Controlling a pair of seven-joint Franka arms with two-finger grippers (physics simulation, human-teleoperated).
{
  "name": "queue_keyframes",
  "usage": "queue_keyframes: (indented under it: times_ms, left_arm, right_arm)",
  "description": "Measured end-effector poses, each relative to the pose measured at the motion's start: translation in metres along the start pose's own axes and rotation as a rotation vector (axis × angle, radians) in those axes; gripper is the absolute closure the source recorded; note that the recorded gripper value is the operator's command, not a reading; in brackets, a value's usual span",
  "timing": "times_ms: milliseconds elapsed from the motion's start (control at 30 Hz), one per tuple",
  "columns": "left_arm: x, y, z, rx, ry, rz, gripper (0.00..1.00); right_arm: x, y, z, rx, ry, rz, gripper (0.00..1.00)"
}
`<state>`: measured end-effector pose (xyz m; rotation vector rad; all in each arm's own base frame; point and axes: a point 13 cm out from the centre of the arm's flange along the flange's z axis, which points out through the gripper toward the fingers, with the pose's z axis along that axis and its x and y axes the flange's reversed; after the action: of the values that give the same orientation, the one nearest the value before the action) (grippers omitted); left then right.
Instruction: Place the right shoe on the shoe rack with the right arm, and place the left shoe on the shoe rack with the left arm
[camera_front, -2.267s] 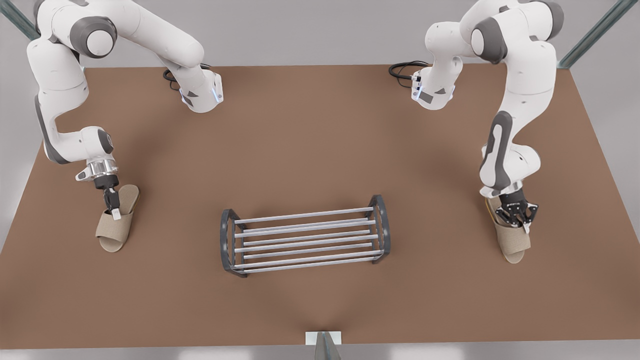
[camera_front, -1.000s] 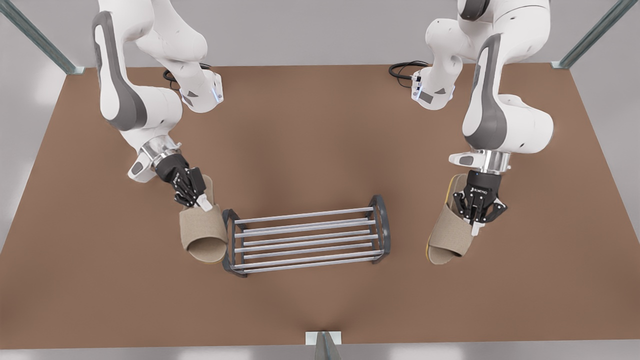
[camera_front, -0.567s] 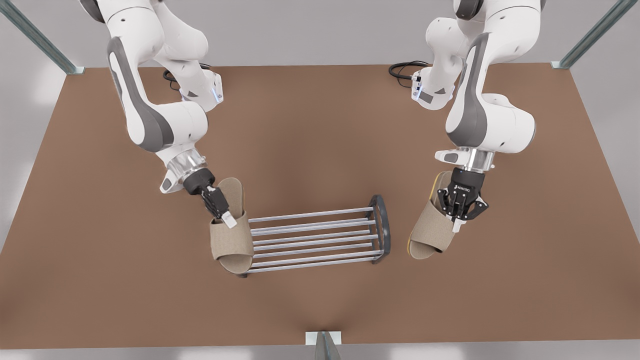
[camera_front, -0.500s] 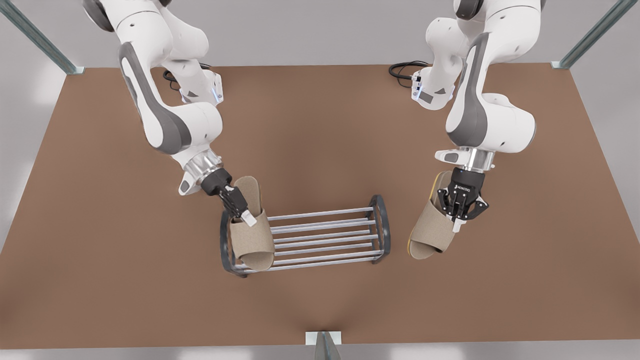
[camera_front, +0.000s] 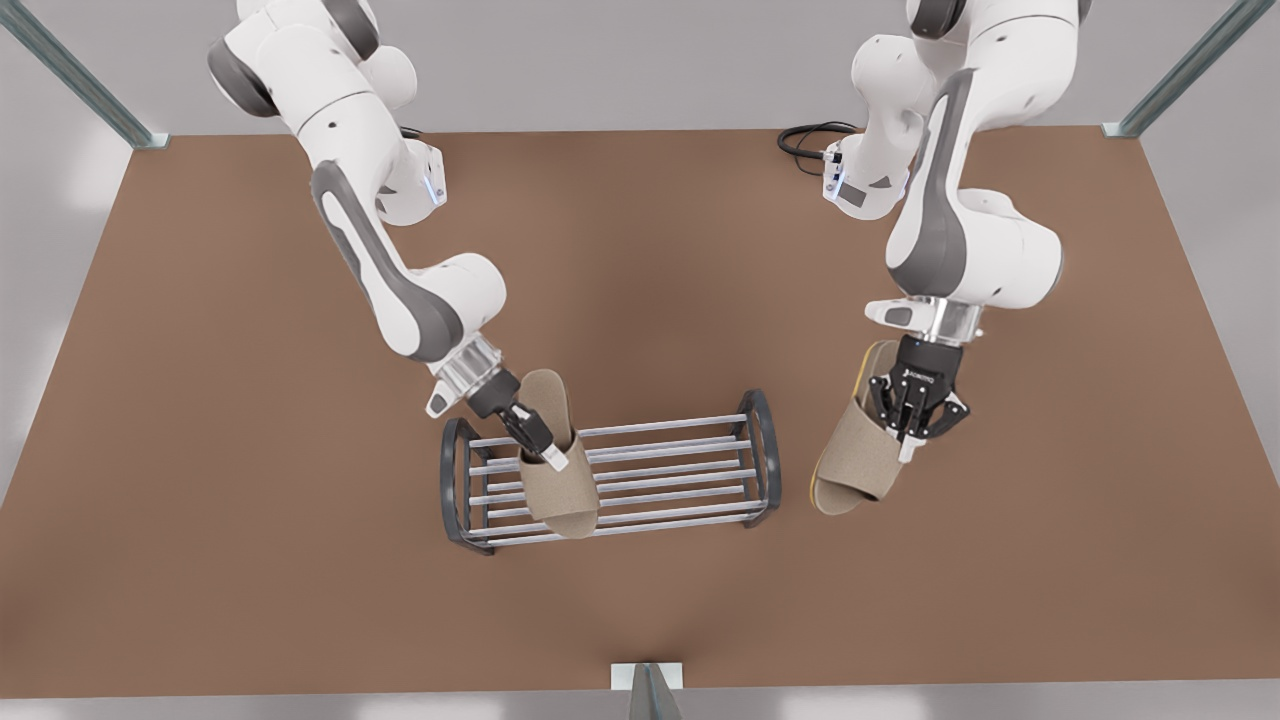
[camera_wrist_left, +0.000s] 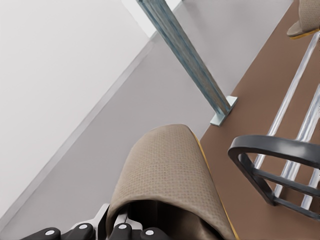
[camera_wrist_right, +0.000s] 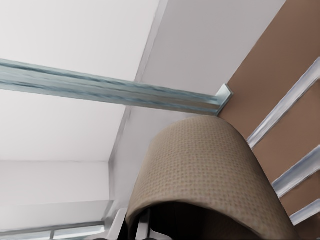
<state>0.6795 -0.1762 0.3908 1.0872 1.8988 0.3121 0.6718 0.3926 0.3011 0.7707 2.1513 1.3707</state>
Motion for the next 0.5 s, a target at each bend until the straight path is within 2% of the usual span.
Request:
queue_keyframes:
  times_ms: [167,200,233,300,500]
  left_arm:
    - [-0.030,-0.026,-0.007,0.030,-0.039,0.025,0.79]
    - [-0.047,-0.040,-0.010,0.045,-0.061,0.039,0.79]
    - [-0.064,-0.056,-0.015,0.063,-0.085,0.054,0.79]
    - [-0.088,-0.088,-0.020,0.100,-0.115,0.072,0.79]
    - [-0.115,-0.151,-0.016,0.176,-0.136,0.076,0.79]
  right_arm:
    - [0.002,-0.019,0.000,0.028,0.006,0.020,0.79]
    - [0.002,-0.021,-0.001,0.031,0.006,0.022,0.52]
    - [0.002,-0.023,-0.002,0.034,0.006,0.024,0.37]
    - [0.003,-0.027,-0.003,0.039,0.007,0.028,0.24]
    - [0.002,-0.035,-0.003,0.048,0.007,0.032,0.24]
